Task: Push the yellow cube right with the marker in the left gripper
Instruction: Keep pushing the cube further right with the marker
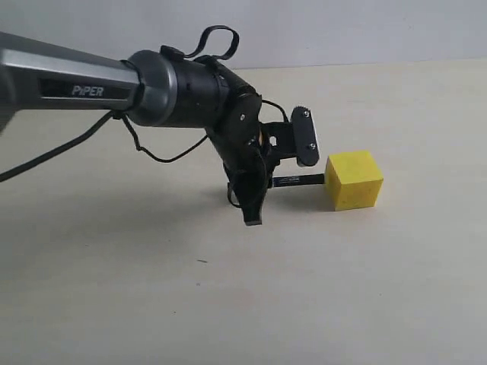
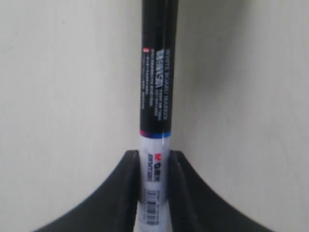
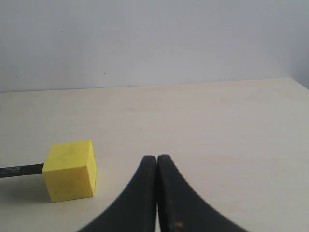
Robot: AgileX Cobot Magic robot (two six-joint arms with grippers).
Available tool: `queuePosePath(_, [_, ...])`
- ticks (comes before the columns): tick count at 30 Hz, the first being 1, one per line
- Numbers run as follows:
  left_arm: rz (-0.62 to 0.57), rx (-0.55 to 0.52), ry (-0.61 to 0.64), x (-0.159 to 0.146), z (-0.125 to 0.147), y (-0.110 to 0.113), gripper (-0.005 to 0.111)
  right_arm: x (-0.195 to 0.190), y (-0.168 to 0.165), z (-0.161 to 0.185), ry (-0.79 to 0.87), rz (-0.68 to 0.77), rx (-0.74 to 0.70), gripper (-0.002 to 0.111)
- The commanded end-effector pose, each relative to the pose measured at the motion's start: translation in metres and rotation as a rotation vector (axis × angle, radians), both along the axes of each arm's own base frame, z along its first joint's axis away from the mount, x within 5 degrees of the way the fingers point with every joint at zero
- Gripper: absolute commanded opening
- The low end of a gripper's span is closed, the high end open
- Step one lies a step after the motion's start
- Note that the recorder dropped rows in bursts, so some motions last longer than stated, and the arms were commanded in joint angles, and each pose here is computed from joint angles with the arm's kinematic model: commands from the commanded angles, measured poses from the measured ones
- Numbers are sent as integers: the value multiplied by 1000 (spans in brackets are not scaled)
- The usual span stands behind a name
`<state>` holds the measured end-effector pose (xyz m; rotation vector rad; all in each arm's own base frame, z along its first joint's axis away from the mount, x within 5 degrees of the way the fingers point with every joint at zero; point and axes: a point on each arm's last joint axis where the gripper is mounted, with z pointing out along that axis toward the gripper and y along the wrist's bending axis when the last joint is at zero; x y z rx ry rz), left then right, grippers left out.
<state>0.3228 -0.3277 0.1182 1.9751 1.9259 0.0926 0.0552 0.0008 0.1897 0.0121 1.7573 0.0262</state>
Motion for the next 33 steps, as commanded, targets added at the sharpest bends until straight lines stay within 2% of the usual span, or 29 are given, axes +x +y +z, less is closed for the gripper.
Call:
queuePosePath(1, [-2,-17,3,-2,-4,-24,0,0,0,-1,-6,-3,-6,0])
queuePosePath(8, [13,82,66,-4,-4,-14,0,0,0,-1,-6,-3,-6,0])
queuePosePath(12, [28,76,61,0,-3,-11,0,0,0,-1,-6,-3,-6,0])
queuePosePath(17, [-33,13,28,-17,-2,-34,0,0,0,-1,-6,-3,-6,0])
queuePosePath(20, [-93,44,-20,-26,-2,-43,0,0,0,-1,-6,-3,-6,0])
queuePosePath(26, [-1,119,3,-18,-3,-28,0,0,0,-1,-6,-3,-6,0])
queuePosePath(30, [38,99,-7,-11,-3,-24,0,0,0,-1,-6,-3,-6,0])
queuePosePath(33, [44,12,-52,-7,0,-31,0,0,0,-1,-6,-3,-6,0])
